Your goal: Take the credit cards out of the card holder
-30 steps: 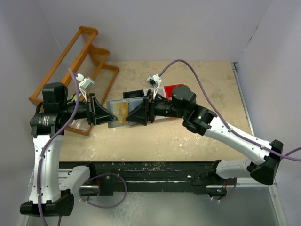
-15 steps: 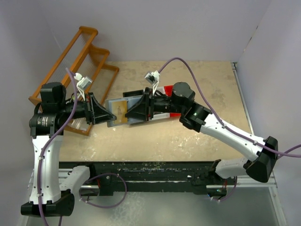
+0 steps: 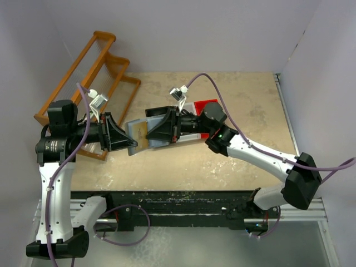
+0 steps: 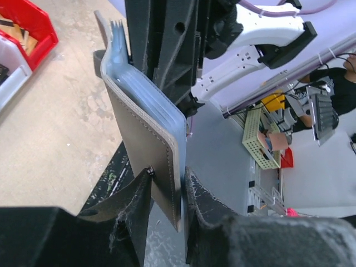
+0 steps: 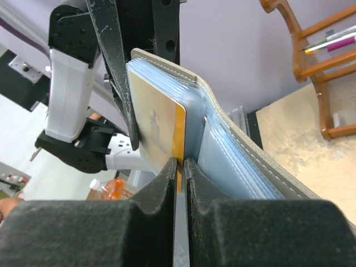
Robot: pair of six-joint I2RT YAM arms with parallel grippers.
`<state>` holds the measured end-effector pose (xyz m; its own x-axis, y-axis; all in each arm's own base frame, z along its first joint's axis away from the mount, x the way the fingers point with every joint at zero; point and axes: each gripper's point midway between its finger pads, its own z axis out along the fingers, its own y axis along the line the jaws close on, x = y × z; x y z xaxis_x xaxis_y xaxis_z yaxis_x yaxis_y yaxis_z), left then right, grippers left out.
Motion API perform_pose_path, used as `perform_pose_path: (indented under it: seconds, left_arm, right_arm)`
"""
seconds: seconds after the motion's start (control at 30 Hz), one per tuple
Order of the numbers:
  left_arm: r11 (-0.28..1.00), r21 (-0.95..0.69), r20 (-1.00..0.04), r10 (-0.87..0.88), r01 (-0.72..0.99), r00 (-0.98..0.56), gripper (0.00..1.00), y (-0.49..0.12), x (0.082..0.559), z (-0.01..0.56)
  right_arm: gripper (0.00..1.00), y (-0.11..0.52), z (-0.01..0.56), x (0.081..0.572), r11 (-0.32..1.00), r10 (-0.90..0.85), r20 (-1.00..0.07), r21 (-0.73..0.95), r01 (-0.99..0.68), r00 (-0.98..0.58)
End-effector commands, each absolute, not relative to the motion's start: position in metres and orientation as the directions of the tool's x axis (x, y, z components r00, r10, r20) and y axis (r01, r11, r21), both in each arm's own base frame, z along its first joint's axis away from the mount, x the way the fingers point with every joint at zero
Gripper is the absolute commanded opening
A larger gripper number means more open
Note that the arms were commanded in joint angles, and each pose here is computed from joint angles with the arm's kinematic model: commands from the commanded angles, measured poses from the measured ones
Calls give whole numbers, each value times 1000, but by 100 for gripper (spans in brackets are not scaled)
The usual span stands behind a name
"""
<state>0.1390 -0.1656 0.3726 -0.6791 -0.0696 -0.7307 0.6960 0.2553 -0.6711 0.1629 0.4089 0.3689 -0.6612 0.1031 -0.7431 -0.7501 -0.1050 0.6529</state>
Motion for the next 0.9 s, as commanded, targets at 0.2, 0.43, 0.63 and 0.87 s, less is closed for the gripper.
perform_pose_path:
  seconds: [0.2, 0.43, 0.63, 0.87]
  left_arm:
    - [19, -645, -765, -17, 764, -644, 30, -173, 109, 392]
    - [28, -633, -774, -18, 774, -632, 11, -173, 108, 393]
    - [34, -603, -798, -18, 797, -603, 4, -173, 105, 398]
    - [130, -566, -823, -35, 814, -566, 0, -172, 117, 394]
  right_arm:
    - [6, 411, 414, 110, -372, 145, -777, 531, -761, -613]
    - [12, 408, 406, 103, -377, 114, -777, 543, -751, -619]
    - [25, 403, 404, 98, -372, 96, -777, 552, -746, -622]
    - [38, 408, 408, 101, -385, 111, -769, 551, -740, -630]
